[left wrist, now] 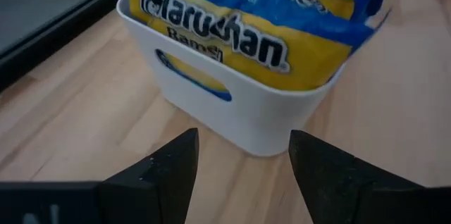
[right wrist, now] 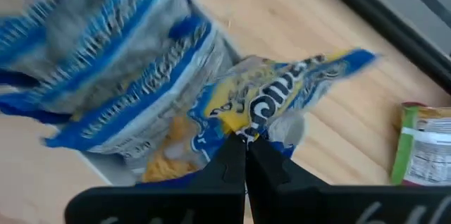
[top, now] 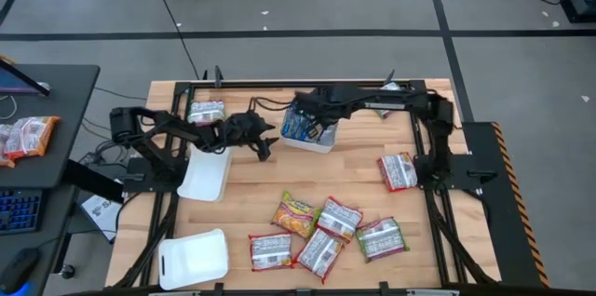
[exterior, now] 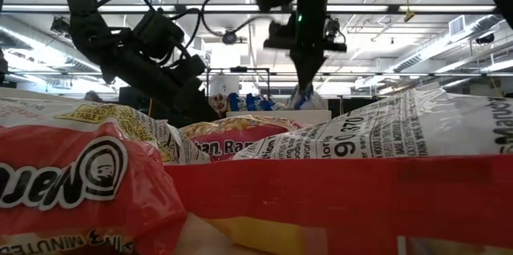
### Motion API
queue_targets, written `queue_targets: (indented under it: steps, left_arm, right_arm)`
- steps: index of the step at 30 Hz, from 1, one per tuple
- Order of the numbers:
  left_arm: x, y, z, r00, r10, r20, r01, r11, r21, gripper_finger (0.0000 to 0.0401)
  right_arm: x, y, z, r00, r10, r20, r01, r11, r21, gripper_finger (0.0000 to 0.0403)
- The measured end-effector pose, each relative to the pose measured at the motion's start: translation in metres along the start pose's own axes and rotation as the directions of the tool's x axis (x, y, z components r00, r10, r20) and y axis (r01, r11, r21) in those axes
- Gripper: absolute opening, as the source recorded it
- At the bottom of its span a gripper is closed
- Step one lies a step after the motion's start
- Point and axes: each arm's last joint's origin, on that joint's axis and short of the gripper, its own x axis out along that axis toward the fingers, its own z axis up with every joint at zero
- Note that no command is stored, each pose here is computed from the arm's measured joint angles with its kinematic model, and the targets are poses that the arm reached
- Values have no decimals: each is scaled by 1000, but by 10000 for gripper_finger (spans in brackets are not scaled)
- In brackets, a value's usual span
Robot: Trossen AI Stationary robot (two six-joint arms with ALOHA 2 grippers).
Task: Sort Maruchan noodles
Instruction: Put the blue noodle pack into the top white bin
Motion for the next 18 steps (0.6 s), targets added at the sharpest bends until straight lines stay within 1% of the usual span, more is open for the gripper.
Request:
queue_targets:
  steps: [3,5,7,9,12,15,18]
  left_arm:
    - [1,-2,3,998,-67,10,67,998,-14,227]
    - [2,-5,6,995,-100,18,100,995,-4,227]
    - [3,-9,8,994,-110,19,109,994,30,227]
    - [4,-12,11,993,-110,28,108,992,64,227]
    - [5,-16,18,993,-107,52,103,992,78,227]
    - [3,-16,27,991,-111,80,105,992,72,227]
    - [-5,-16,35,990,-108,87,104,993,47,227]
  right_arm:
    - [24,15,-4,998,-21,-54,17,997,-69,3]
    - [32,24,-7,998,-37,-50,31,993,-117,3]
    - [34,31,-10,999,-44,-25,39,987,-153,3]
    - [32,36,-13,999,-44,-6,42,982,-185,5]
    - [25,42,-19,999,-45,17,48,973,-228,15]
    - [17,44,-27,999,-53,1,52,964,-261,37]
    - [12,46,-38,994,-112,-8,104,944,-313,67]
